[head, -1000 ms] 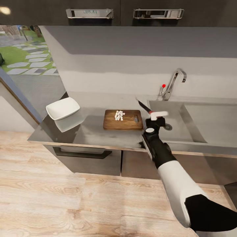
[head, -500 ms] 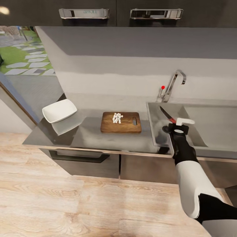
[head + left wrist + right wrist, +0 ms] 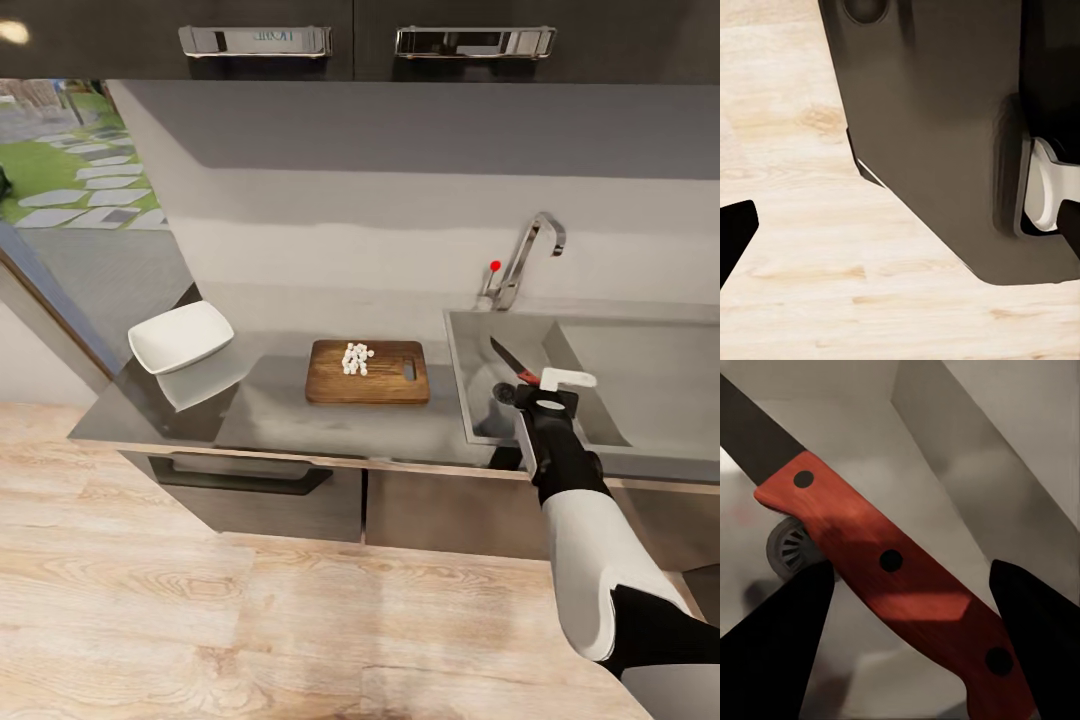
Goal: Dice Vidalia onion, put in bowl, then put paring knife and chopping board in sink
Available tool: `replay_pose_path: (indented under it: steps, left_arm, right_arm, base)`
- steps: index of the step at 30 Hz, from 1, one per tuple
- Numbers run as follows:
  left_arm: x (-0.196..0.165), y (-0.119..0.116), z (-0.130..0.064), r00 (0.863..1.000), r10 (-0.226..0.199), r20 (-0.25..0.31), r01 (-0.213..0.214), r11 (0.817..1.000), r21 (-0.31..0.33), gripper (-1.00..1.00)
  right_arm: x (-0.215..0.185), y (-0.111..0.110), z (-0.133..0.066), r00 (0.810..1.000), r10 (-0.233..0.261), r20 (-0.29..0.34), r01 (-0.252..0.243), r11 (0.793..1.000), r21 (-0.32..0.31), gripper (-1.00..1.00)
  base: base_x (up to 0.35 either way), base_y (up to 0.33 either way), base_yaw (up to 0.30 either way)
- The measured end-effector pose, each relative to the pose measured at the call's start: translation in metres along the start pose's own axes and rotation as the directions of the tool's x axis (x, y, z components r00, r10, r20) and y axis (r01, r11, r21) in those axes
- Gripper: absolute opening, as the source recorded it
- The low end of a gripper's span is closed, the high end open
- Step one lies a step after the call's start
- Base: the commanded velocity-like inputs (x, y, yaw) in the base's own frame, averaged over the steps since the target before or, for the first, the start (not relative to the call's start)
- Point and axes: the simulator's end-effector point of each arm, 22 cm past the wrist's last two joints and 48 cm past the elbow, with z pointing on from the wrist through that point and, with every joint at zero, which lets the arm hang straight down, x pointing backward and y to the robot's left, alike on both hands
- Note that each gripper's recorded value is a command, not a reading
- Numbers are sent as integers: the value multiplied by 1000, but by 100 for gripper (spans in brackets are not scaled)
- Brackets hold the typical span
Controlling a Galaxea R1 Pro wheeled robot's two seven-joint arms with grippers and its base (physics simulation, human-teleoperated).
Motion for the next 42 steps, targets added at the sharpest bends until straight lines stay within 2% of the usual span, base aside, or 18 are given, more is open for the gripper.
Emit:
replay_pose_path:
  steps: [10, 14, 19, 25, 31, 34, 42]
  left_arm:
    - [2, 4, 0, 1000, -3, -3, 3, 1000, -5, 100]
    - [2, 5, 0, 1000, -3, -3, 3, 1000, -7, 100]
    - [3, 6, 0, 1000, -4, -5, 4, 1000, -8, 100]
    - [3, 8, 0, 1000, -4, -5, 4, 1000, -10, 100]
    - [2, 6, 0, 1000, -5, -3, 5, 1000, -8, 100]
    - [2, 5, 0, 1000, -4, -3, 4, 1000, -6, 100]
    - [3, 5, 0, 1000, -4, -5, 4, 1000, -6, 100]
  right_arm:
    - [2, 2, 0, 1000, -3, -5, 3, 1000, -9, -100]
    - [30, 10, 3, 998, -28, -61, 26, 999, -24, -100]
    - [50, 15, 5, 994, -47, -101, 44, 998, -35, -100]
    - [58, 15, 6, 992, -54, -116, 51, 998, -35, -100]
    - [75, -4, 13, 986, -76, -151, 74, 997, -14, -100]
    - [87, -5, 15, 981, -87, -172, 85, 996, -16, -100]
    - [89, -12, 17, 980, -93, -177, 93, 996, -8, -100]
  base:
    - [116, 0, 0]
    - [320, 0, 0]
    - [210, 0, 0]
    - [13, 1, 0]
    - [228, 111, 0]
    - [147, 52, 0]
    - [10, 4, 0]
